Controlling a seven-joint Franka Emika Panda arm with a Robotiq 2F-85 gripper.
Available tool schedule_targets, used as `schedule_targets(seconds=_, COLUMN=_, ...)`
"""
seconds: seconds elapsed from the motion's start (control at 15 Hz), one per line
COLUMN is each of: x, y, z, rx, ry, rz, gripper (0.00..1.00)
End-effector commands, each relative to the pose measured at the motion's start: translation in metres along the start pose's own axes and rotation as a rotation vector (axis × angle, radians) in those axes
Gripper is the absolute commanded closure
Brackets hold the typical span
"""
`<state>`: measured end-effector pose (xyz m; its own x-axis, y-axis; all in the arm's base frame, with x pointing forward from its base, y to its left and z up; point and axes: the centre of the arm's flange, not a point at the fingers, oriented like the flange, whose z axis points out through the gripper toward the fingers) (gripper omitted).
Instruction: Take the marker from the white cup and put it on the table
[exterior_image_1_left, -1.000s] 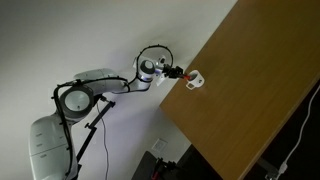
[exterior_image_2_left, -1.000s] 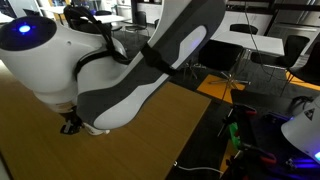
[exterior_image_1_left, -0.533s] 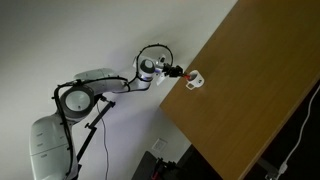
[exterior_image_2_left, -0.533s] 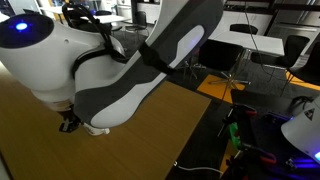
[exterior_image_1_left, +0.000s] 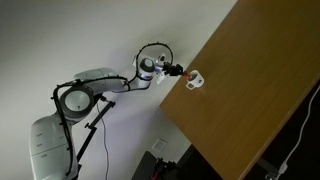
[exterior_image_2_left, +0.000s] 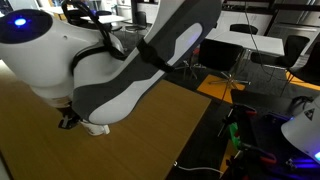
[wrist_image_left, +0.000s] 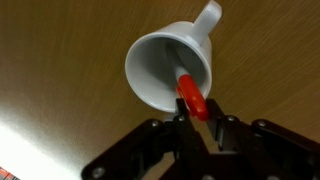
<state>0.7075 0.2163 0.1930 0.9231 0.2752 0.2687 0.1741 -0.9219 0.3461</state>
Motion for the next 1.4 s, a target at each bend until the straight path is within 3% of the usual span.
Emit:
schedule_targets(seconds=0.0, x=-0.005, y=0.008, z=-0.003, rx=-0.02, ry=-0.029, rz=0.035, gripper=0.94)
schedule_targets(seconds=0.6, x=-0.014, y=0.022, z=-0.035, rx=0.005, ry=0.003, rz=0.083, gripper=0.94)
schedule_targets(seconds=1.33, x=-0.033, y=0.057, z=-0.136, rx=0.055, ry=0.077, rz=0.181, gripper=0.94)
